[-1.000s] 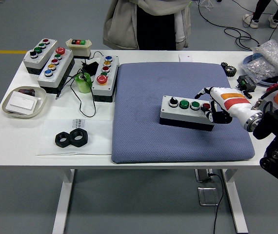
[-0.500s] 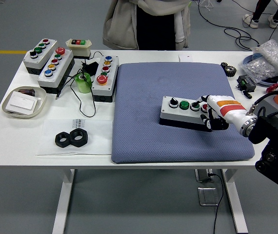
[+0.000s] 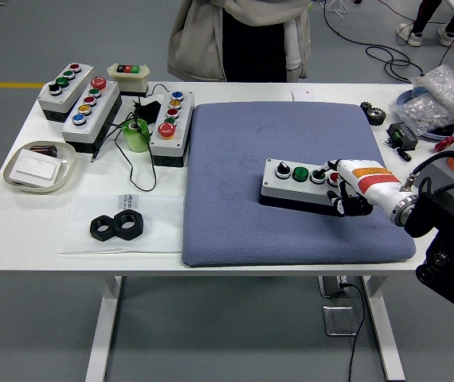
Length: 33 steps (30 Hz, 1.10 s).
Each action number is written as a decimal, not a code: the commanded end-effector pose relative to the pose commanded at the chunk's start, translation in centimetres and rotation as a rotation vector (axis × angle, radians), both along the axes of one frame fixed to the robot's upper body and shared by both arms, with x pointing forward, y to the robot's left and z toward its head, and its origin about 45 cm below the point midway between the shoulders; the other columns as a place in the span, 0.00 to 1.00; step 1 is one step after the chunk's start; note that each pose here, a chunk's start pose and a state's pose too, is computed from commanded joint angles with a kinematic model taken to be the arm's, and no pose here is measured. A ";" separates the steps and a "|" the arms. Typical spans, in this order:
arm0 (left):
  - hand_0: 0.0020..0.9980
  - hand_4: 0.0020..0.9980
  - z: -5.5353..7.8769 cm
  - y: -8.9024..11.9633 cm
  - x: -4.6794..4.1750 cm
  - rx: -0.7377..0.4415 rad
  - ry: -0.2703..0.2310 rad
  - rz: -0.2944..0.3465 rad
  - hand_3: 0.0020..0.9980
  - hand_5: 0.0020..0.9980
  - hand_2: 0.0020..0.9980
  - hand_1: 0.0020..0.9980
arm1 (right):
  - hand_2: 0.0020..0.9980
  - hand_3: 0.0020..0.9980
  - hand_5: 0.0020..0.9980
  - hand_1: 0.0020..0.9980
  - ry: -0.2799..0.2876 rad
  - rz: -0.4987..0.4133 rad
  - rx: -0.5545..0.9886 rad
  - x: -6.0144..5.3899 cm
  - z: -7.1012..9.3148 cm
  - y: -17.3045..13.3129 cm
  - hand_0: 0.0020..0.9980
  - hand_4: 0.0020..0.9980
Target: Pick up the button,place it on the desk,press the button,press the button
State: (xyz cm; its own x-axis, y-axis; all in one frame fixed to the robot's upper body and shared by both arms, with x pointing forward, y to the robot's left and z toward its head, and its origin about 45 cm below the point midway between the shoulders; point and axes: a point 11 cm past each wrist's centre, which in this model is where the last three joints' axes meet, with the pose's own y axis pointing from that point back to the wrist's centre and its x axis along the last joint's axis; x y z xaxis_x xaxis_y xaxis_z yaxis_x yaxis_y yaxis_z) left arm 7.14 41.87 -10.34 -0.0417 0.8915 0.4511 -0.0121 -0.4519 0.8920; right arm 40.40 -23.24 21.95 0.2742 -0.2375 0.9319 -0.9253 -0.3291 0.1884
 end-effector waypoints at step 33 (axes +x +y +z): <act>0.68 0.68 0.0 0.1 0.09 0.001 -0.002 -0.002 0.79 1.00 0.74 0.65 | 0.92 0.92 0.47 0.86 -0.055 -0.502 1.217 2.0 8.0 -14.6 0.95 0.67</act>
State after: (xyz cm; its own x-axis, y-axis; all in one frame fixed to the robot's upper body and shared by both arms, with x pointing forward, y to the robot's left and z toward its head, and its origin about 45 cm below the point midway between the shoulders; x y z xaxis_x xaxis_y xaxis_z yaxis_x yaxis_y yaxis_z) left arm 7.23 42.00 -10.29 -0.0406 0.8910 0.4522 -0.0148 -0.4531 0.8913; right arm 42.45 -37.80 29.91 -0.1198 -0.9911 0.0582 -0.9927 0.1186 -0.0236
